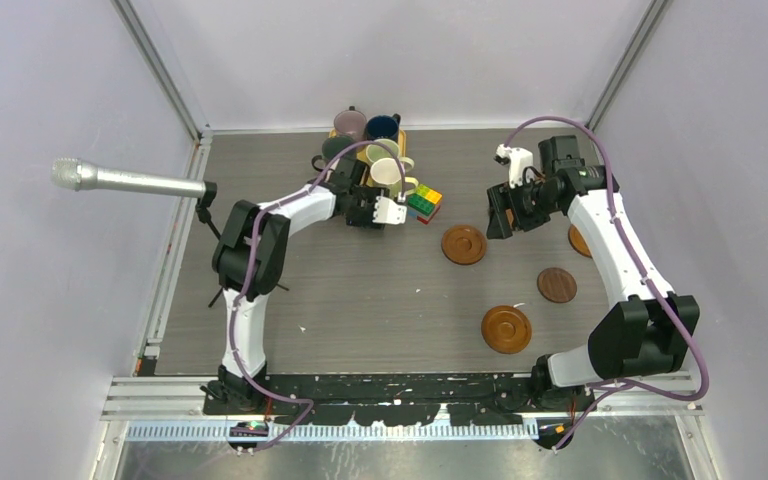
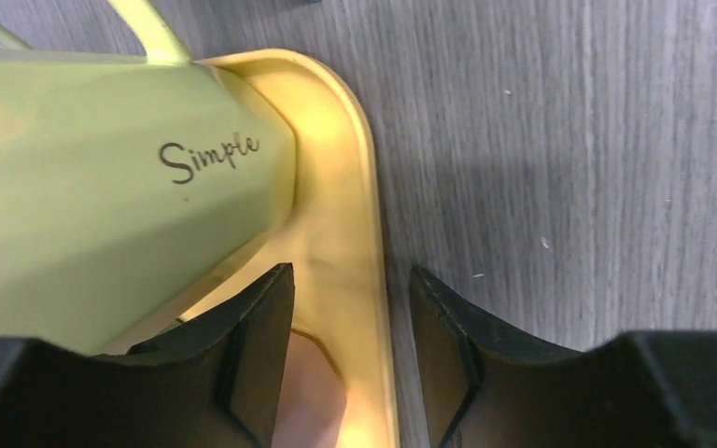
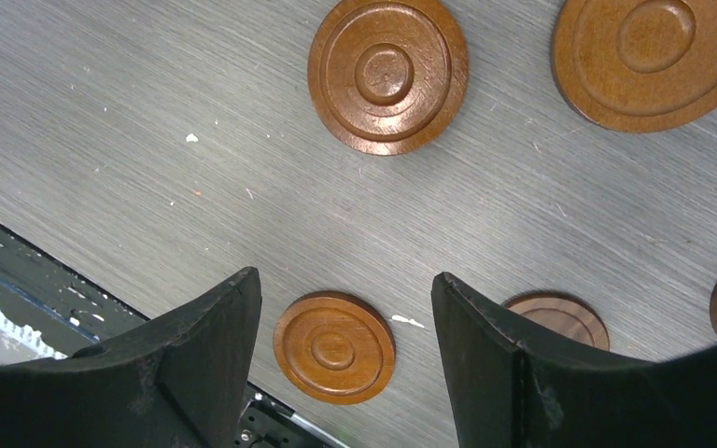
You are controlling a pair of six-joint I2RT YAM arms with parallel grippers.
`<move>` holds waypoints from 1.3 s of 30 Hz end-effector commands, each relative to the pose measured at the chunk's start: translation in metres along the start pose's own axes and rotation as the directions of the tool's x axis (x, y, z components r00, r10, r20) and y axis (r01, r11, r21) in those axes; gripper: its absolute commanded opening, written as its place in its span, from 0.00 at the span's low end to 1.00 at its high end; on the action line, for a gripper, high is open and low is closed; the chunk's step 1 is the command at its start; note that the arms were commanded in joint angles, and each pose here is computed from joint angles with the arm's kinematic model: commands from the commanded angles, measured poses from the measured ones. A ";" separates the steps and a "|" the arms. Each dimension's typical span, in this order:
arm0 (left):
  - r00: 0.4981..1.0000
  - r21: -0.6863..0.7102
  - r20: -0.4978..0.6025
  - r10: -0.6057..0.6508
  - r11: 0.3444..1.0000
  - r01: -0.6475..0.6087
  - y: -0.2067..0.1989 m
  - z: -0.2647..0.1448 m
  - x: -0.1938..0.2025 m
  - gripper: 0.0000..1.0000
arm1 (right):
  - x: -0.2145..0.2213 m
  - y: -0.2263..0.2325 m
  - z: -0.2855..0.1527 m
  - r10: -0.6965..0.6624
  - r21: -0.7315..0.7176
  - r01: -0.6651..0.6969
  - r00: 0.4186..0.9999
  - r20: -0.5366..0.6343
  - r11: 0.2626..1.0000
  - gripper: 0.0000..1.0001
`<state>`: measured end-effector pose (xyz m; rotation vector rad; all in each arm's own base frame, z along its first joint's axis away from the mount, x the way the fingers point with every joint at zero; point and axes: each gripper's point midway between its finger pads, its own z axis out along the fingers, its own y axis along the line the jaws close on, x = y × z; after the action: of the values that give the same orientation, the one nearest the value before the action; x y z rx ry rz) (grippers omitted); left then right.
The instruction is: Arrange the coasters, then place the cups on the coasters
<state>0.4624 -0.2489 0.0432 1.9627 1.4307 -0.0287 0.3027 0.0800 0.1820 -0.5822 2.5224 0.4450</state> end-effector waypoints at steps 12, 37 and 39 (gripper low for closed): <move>0.992 0.264 -0.061 -0.106 0.957 0.119 -0.041 -0.006 0.024 0.42 | -0.008 0.003 -0.020 0.013 0.004 -0.013 0.999 0.038 1.000 0.70; 0.980 0.417 -0.150 -0.133 0.890 0.185 -0.079 -0.012 0.026 0.04 | -0.012 0.002 -0.021 0.002 -0.007 -0.001 1.000 0.022 1.000 0.67; 0.978 0.430 -0.164 -0.131 0.882 0.190 -0.087 -0.015 0.023 0.00 | -0.012 0.002 -0.021 0.007 -0.010 -0.007 1.000 0.023 1.000 0.67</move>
<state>0.4526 -0.2284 0.0263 2.1046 1.6362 -0.2090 0.2975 0.0757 0.1919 -0.5671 2.5441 0.4512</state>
